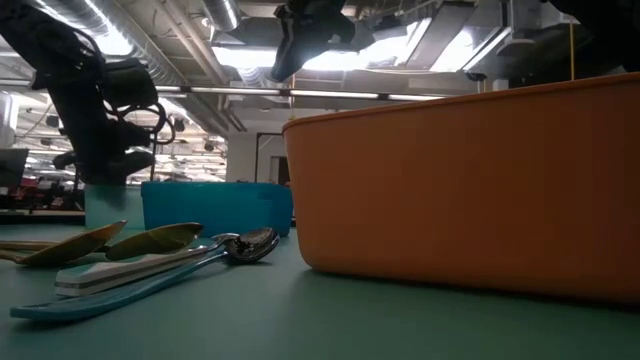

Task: Sort silverware by color (type)
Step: Put the blue spoon into the transparent green bin, then put the patterned blue spoon into the blue bin

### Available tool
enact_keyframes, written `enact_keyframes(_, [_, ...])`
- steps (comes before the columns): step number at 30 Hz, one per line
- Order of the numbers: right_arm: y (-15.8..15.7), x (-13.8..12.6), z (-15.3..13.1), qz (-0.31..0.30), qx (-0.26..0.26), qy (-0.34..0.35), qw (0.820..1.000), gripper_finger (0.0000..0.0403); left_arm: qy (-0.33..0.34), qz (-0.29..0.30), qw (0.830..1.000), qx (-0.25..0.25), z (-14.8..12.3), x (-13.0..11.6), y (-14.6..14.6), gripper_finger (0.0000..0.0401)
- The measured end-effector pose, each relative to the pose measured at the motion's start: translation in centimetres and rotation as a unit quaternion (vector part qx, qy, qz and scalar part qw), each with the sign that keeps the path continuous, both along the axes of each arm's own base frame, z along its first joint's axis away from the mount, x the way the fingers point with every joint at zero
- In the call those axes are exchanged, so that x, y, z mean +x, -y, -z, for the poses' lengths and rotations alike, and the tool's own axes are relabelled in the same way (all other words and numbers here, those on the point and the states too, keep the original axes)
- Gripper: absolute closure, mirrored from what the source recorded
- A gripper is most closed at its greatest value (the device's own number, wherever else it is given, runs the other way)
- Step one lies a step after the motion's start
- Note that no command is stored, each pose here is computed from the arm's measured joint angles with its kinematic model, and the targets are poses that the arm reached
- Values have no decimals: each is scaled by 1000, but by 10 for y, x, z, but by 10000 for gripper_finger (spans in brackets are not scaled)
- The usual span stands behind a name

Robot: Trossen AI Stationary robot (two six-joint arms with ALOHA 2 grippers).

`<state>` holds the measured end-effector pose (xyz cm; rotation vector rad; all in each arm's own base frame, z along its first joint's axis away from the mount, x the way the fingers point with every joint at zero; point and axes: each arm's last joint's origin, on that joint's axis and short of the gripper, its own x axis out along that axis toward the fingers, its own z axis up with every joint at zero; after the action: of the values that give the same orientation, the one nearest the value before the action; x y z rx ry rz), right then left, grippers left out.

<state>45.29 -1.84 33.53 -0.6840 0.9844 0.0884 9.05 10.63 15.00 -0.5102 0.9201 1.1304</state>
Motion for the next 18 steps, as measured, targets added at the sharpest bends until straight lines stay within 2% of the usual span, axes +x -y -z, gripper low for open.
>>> enact_keyframes(18, [0,0,0,0,0,0,1000,313,4,-1,1000,2,0,0,0,378])
